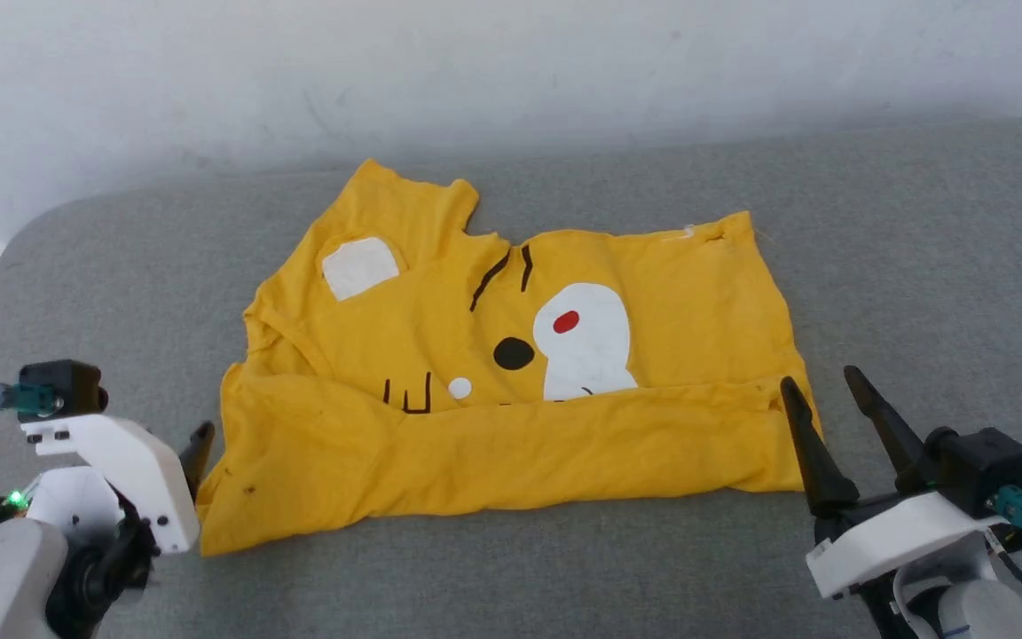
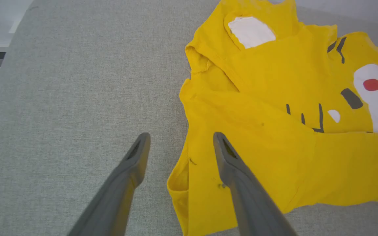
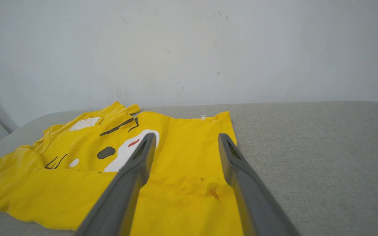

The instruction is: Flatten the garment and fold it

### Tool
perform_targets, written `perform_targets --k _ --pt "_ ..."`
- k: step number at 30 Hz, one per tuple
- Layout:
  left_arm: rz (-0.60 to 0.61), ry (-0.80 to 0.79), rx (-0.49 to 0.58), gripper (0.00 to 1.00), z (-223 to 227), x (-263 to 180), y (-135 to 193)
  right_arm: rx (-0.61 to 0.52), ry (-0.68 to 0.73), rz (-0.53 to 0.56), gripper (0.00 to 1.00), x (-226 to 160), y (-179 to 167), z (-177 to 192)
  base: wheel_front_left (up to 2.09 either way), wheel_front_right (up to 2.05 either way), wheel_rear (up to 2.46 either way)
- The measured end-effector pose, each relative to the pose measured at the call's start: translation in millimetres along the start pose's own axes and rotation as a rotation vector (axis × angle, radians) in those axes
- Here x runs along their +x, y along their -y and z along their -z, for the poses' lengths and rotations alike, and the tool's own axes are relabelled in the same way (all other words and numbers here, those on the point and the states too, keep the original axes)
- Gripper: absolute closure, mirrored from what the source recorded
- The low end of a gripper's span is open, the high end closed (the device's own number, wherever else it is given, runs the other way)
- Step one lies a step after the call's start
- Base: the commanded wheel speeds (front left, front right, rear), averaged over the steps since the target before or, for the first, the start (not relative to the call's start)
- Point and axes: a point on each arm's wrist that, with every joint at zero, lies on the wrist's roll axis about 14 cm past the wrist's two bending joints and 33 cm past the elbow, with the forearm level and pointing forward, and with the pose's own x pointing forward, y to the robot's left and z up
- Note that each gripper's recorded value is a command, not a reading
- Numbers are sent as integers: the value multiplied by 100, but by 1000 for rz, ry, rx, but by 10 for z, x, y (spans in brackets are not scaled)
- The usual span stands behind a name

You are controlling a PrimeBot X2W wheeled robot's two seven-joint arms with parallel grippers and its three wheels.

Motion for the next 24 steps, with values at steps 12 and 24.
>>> perform_targets --k 12,24 --pt "61 -404 90 0 779 -72 176 -4 34 40 0 -151 15 -192 0 0 0" --pt "97 -534 118 100 1051 110 345 -18 21 68 0 -173 102 -216 0 0 0"
